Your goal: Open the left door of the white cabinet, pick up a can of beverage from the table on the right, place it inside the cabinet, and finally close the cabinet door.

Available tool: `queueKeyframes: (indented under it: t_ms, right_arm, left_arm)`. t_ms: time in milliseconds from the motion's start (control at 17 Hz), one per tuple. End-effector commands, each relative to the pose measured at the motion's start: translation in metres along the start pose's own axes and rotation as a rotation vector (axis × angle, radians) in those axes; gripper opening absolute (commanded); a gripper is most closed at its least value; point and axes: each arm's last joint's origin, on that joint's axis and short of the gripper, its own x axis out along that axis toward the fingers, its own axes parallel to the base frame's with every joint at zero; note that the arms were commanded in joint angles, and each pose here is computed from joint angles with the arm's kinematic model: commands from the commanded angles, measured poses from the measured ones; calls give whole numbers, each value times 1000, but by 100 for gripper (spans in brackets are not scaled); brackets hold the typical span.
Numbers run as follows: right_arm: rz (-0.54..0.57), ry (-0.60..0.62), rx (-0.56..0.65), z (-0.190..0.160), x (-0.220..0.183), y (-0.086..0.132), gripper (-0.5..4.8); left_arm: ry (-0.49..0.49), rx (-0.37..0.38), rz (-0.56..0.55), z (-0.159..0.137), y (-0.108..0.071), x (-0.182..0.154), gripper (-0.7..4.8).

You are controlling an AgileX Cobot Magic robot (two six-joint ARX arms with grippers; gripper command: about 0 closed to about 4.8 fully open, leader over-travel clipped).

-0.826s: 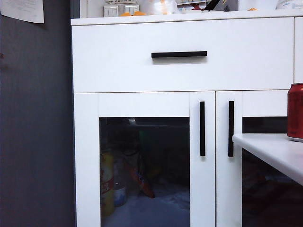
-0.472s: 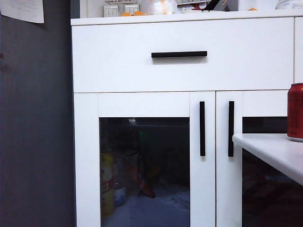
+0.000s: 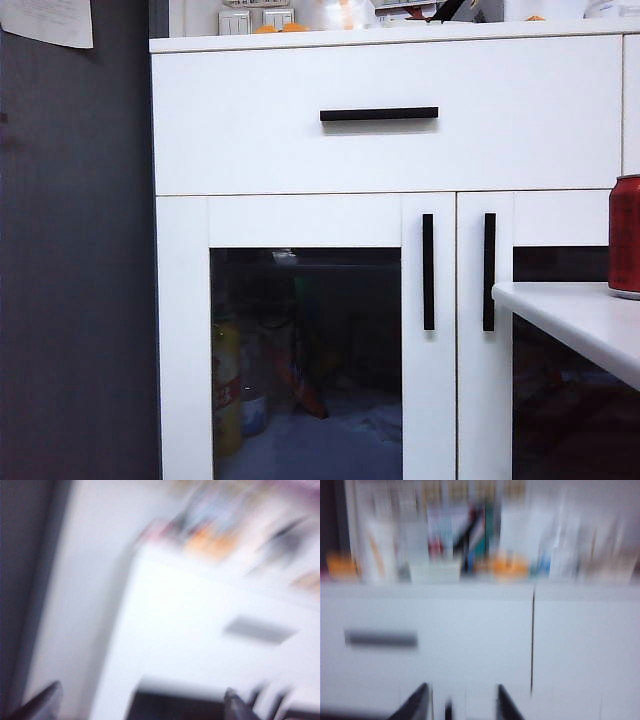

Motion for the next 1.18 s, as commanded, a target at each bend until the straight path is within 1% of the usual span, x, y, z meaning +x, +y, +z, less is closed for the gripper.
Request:
queueKeyframes:
  t_ms: [59,177,236,354,413,472,531,590,649,708,826,885,944,1003,1180]
  right_arm:
    - [1,-54,-21,30,5,1,279]
    - [2,-44,-21,47,13,2,285]
    - [1,-29,-23,54,17,2,307]
    - [-1,13,-25,67,27,2,386]
    - [-1,21,-25,72,31,2,396]
    - [-1,18,-28,80,34,3,412]
    - [-2,11,-33,86,35,3,414]
    - [-2,-10,-44,95,34,3,414]
    - [-2,-25,-60,101,33,3,414]
    - [-7,-48,-81,108,31,3,414]
    - [-23,-63,-84,116,29,3,414]
    - [-24,-65,-83,117,28,3,414]
    - [-25,-63,-83,118,27,3,414]
    - [-29,-56,-84,118,27,3,414]
    - [-48,15,-86,111,30,2,414]
  left_arm:
    - [-12,31,-66,29,-7,12,479]
    - [-9,29,-157,45,-11,27,479]
    - [-4,14,-192,52,-15,39,479]
    - [11,-23,-263,55,-23,61,479]
    - [16,-48,-270,51,-29,73,479]
    - [29,-81,-285,43,-38,86,479]
    - [43,-105,-299,35,-47,96,479]
    - [69,-128,-294,18,-65,112,479]
    - [86,-115,-283,8,-76,119,479]
    - [126,-96,-280,-10,-94,132,479]
    - [204,-84,-311,-37,-122,153,479]
    - [227,-80,-307,-46,-128,161,479]
    - [253,-77,-315,-60,-140,174,479]
    - [262,-79,-324,-69,-148,181,479]
    - [295,-72,-334,-100,-171,213,479]
